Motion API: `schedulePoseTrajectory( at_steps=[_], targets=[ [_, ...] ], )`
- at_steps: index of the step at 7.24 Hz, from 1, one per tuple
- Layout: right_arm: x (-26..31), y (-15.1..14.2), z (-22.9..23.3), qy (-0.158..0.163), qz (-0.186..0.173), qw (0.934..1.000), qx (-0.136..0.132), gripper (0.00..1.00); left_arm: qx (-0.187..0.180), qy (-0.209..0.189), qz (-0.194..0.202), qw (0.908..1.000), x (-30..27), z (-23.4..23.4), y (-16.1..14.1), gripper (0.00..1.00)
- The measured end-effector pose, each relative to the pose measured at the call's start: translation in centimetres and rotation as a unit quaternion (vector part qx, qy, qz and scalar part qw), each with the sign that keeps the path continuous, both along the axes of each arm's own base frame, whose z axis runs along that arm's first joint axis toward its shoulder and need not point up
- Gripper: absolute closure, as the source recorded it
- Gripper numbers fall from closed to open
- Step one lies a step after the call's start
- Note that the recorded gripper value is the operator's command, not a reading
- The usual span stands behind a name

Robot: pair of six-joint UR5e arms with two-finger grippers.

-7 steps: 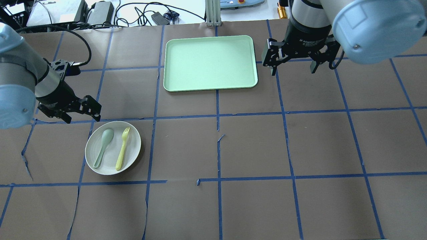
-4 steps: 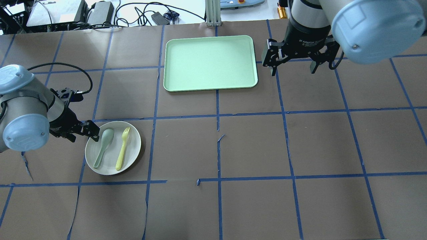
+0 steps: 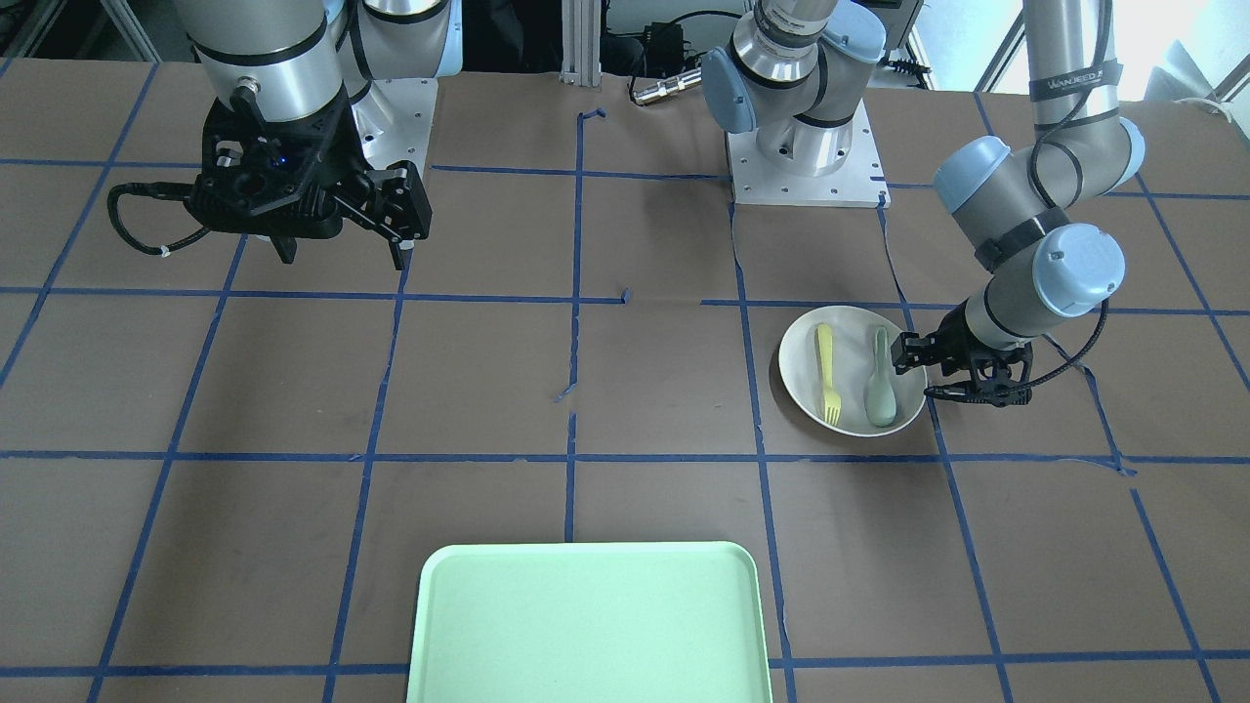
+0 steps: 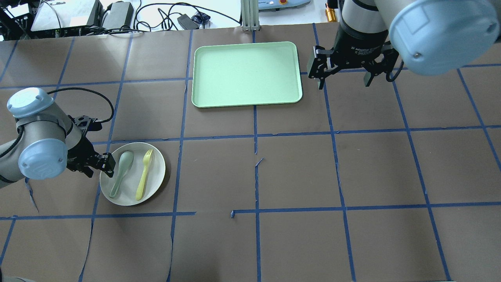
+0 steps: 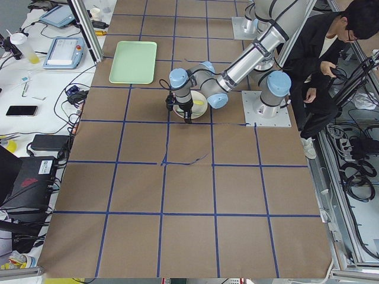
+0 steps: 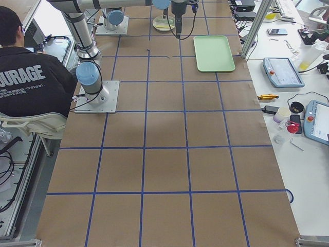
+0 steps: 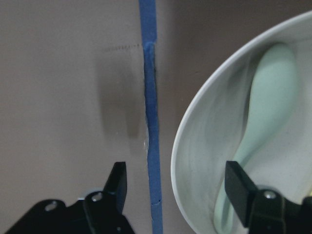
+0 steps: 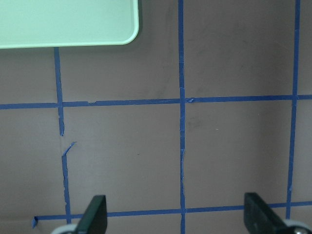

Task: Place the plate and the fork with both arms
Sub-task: 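Grip the white plate rim with the left gripper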

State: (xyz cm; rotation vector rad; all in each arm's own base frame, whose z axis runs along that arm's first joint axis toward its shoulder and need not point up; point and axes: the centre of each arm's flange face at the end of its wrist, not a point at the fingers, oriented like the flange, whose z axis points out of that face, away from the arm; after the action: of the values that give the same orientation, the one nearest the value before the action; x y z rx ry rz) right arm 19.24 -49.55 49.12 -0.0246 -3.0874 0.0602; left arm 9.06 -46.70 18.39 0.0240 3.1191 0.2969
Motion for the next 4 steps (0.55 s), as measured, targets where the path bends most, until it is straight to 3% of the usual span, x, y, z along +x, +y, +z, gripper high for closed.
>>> schedulePoseTrajectory(
  at_steps=[1,4],
  targets=[
    [0.00,0.00,0.00,0.000,0.000,1.0000,0.000,0.00,0.001,0.001,0.000,1.0000,0.00,-0.18,-0.01,0.97],
    [0.06,0.02,0.00,0.000,0.001,1.0000,0.000,0.00,0.004,0.006,-0.007,1.0000,0.03,-0.33,-0.15,1.00]
  ],
)
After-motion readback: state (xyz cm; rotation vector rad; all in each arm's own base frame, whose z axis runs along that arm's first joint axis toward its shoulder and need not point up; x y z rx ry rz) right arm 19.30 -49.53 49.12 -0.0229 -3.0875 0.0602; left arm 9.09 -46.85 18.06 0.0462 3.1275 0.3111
